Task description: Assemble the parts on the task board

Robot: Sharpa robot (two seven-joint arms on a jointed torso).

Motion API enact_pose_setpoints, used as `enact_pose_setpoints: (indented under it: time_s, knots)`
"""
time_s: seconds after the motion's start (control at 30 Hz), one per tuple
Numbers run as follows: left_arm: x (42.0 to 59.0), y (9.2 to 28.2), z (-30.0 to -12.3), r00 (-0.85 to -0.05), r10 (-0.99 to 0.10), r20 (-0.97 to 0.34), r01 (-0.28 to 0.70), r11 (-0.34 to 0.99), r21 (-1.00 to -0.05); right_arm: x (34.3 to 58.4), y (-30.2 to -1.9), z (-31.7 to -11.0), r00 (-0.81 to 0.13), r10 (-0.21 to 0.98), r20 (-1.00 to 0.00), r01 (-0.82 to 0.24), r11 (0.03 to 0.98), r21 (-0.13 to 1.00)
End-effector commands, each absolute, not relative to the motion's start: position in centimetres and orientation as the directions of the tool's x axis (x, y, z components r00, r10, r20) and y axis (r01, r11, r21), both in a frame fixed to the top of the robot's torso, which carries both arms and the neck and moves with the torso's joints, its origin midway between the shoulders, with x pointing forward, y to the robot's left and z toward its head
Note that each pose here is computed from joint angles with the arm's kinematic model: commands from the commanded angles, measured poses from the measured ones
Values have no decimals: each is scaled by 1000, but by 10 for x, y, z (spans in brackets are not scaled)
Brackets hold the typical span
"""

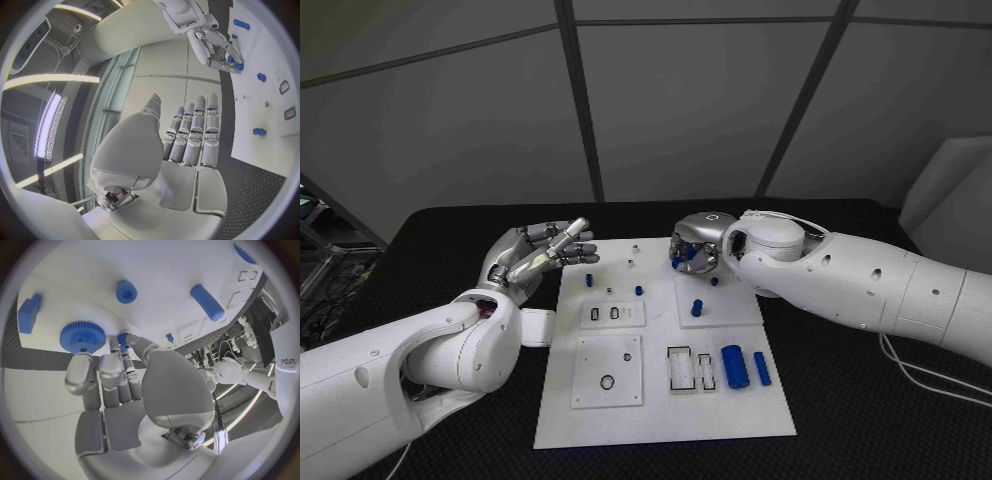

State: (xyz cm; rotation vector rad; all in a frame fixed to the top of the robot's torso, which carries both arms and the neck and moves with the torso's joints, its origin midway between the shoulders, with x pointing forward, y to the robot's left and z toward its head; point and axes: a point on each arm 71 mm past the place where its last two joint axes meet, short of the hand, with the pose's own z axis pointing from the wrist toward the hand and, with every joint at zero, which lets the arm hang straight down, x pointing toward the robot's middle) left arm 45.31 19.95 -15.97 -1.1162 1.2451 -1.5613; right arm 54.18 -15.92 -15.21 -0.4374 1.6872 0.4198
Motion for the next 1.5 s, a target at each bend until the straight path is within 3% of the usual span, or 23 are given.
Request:
enact_pose_setpoints:
  time_s: [0.03,0.8,1.5]
  knots:
    - [453,198,-158,-279,-950,140,81,-168,-982,542,-159,-152,-148,-58,-987,-512,858,26]
    - [457,204,-161,-261,-956,137,75,-162,-984,536,-146,-132,35,122,-992,-524,847,86]
    - [459,202,-161,-266,-954,141,72,-165,-984,556,-101,-139,31,126,-992,-532,842,91]
